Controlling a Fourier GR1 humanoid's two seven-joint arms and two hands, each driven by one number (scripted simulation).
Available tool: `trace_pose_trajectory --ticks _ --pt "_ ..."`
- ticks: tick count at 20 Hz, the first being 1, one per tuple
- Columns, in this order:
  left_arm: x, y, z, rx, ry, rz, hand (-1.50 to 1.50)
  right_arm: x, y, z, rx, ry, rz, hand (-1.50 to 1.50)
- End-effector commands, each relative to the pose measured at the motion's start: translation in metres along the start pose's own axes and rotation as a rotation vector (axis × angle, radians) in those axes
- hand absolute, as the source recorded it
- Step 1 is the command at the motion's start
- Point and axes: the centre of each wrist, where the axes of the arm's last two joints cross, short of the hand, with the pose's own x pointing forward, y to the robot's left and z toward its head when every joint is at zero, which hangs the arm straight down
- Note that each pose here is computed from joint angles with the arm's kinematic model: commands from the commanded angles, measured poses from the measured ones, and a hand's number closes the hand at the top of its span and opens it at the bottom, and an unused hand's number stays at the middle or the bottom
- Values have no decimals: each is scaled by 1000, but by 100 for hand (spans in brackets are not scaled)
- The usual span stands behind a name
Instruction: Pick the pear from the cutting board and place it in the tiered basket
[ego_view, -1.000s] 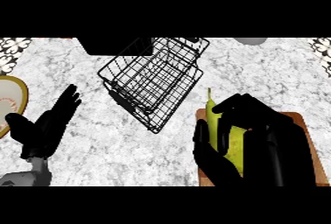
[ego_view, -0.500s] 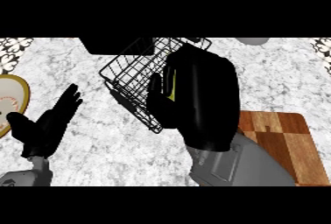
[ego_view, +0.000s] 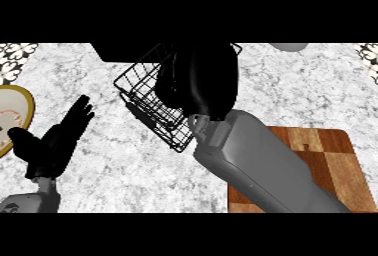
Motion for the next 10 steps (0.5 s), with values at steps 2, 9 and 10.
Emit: trace_pose_trajectory --ticks 2,9,10 --pt "-1 2 4 9 1 -1 0 9 21 -9 2 133 -27 150" --pt "12 5 -12 21 -1 20 0 -10 56 -20 -44 117 19 150" --pt "3 -16 0 8 -8 9 0 -17 63 -43 -69 134 29 150"
